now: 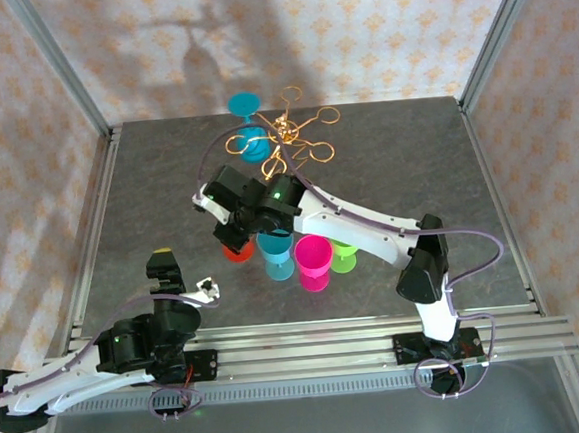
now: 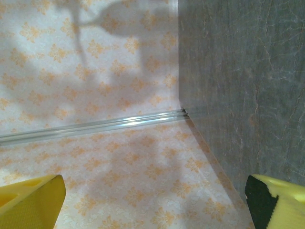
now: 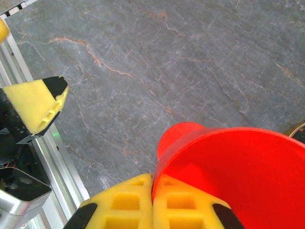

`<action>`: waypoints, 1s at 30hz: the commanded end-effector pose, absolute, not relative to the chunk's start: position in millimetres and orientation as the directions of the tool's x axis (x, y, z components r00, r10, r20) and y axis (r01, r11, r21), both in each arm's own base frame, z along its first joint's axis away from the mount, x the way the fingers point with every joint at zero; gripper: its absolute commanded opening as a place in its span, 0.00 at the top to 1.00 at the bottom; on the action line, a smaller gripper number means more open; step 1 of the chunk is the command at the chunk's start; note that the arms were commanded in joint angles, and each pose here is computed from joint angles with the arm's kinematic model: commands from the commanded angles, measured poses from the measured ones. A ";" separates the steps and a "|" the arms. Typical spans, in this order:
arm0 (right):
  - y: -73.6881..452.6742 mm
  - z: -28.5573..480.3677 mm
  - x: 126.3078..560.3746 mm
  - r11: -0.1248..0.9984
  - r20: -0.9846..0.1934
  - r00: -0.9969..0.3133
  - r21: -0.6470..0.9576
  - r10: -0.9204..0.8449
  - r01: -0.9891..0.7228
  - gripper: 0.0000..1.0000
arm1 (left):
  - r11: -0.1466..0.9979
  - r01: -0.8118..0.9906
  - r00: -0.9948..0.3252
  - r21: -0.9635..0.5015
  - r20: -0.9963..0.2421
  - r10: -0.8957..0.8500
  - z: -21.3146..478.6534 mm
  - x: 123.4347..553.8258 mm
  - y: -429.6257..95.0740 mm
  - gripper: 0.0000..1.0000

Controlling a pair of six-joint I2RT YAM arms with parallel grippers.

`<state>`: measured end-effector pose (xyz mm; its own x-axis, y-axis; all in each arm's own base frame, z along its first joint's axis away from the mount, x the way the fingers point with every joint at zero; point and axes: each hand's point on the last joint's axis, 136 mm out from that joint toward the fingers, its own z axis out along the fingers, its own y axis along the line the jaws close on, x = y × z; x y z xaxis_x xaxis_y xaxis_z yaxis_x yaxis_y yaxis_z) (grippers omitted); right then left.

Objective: Take the wine glass off the wine glass rack

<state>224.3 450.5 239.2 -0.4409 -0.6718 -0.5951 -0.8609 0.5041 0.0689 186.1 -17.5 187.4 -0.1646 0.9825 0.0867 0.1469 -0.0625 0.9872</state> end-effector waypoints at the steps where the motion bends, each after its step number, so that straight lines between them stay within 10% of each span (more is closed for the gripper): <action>1: 450.0 262.9 229.4 0.531 -0.660 -0.445 0.082 -0.605 -0.843 1.00 | -0.034 0.117 -0.205 0.993 0.057 0.977 195.2 185.5 -10.0 0.01; 30: 453.8 250.1 187.0 0.500 -0.621 -0.484 0.166 -0.616 -0.850 1.00 | 0.069 0.066 -0.235 0.995 -0.052 0.971 216.9 181.7 3.6 0.01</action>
